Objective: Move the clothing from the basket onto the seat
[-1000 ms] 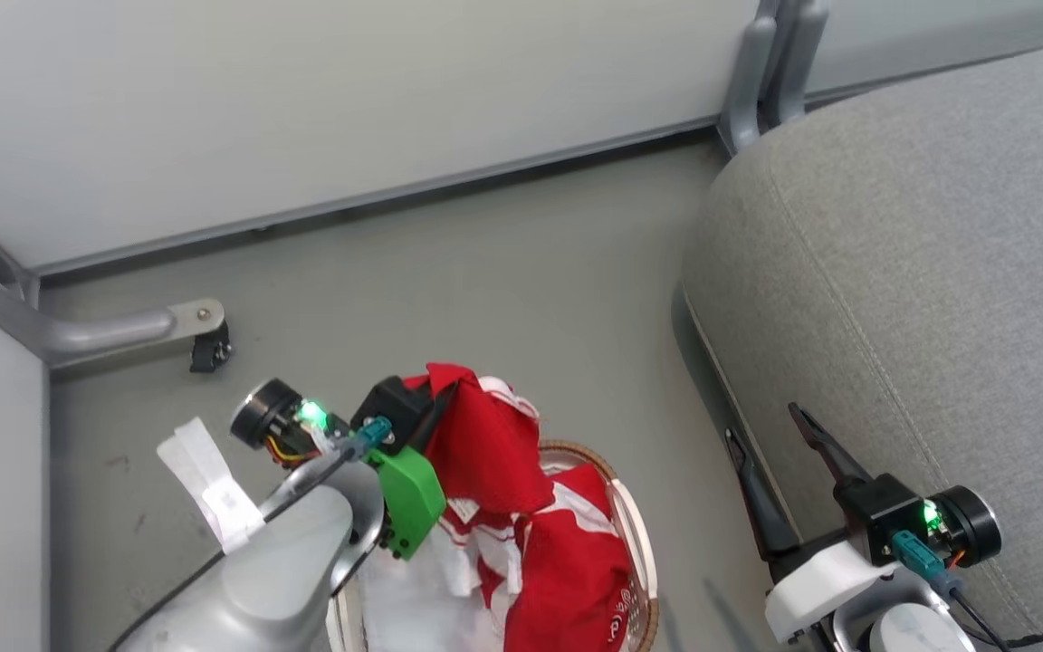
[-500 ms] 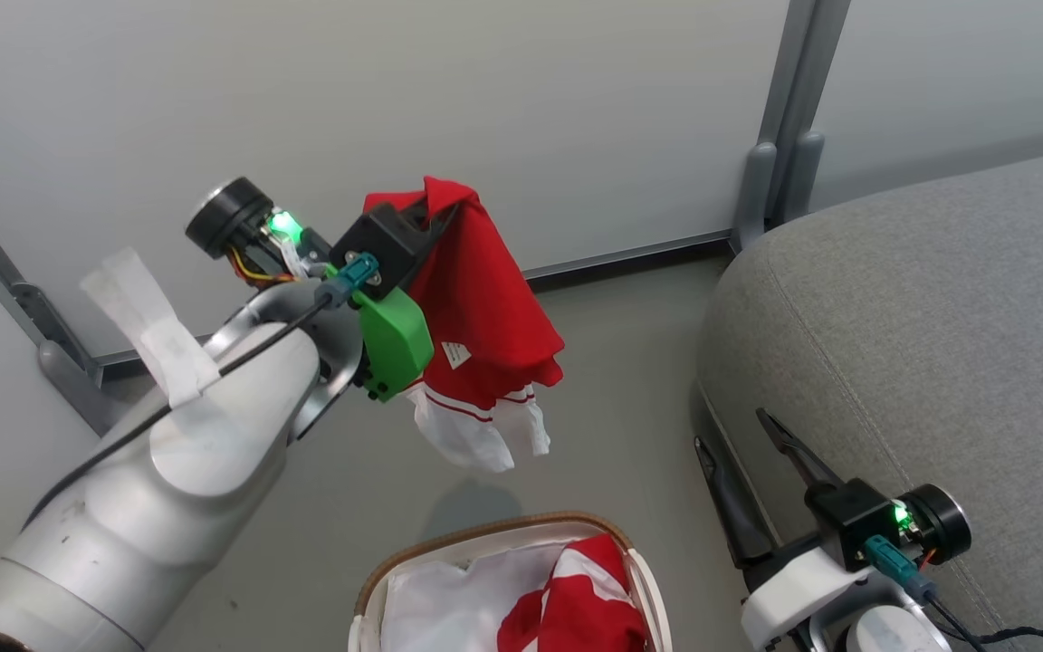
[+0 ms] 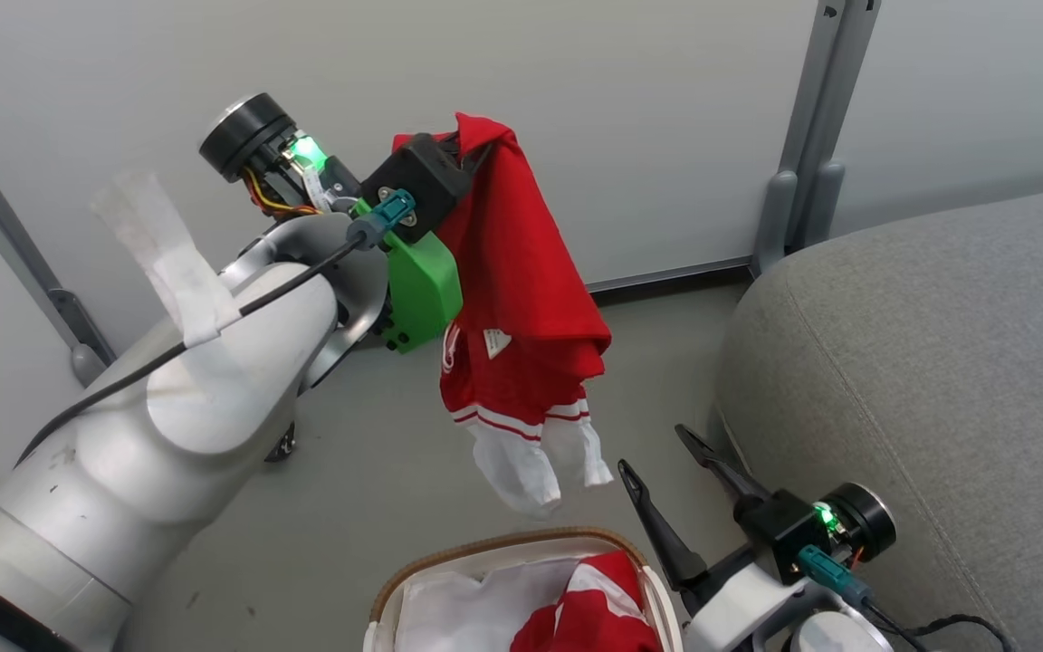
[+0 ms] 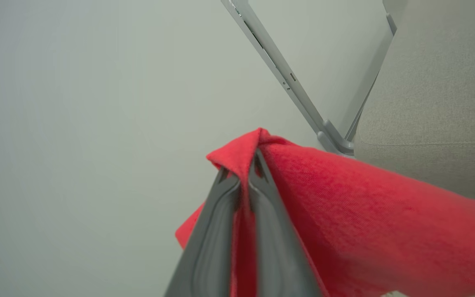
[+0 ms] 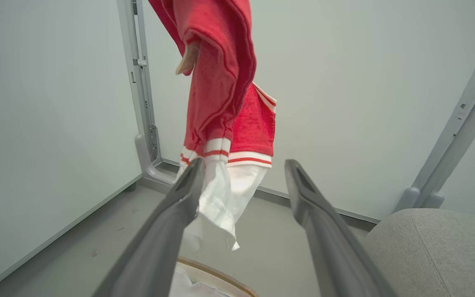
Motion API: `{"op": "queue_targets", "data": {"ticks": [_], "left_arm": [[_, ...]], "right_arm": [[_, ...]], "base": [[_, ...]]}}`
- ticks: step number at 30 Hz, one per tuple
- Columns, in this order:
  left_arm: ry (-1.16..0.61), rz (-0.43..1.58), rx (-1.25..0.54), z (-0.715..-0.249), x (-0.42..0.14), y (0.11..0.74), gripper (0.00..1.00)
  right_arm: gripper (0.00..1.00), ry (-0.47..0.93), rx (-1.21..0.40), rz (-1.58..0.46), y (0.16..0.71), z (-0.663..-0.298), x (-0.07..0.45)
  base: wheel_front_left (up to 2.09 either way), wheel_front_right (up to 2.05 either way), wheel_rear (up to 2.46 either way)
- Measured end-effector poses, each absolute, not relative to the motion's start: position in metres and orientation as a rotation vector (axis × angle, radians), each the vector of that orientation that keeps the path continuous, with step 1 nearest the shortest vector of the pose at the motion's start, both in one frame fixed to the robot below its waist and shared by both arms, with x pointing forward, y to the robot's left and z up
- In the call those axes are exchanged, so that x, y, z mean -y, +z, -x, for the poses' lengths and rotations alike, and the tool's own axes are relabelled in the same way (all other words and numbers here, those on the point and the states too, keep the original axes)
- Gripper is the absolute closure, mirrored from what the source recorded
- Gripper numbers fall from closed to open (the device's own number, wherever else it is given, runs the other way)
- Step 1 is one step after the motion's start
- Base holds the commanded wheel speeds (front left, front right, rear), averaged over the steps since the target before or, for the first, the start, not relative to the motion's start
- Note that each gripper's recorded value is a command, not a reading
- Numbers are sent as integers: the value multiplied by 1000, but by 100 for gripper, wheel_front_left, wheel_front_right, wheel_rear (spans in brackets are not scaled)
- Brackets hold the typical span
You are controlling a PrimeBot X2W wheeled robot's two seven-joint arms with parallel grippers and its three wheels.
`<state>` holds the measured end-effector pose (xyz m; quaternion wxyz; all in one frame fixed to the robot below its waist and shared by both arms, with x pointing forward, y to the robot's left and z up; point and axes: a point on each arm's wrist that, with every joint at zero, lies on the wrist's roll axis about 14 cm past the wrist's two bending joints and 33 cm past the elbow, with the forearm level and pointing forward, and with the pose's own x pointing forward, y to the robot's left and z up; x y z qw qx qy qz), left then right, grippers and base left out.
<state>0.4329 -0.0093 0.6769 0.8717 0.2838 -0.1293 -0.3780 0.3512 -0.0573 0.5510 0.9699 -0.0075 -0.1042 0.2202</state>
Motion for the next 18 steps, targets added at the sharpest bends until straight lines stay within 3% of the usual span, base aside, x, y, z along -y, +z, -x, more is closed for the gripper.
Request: {"op": "queue_targets", "data": {"ticks": [18], "left_arm": [[-878, -625, 322, -394, 27, 685, 100]], "right_arm": [[0, 585, 219, 75, 568, -389, 11]], "base": [[0, 0, 0]]}}
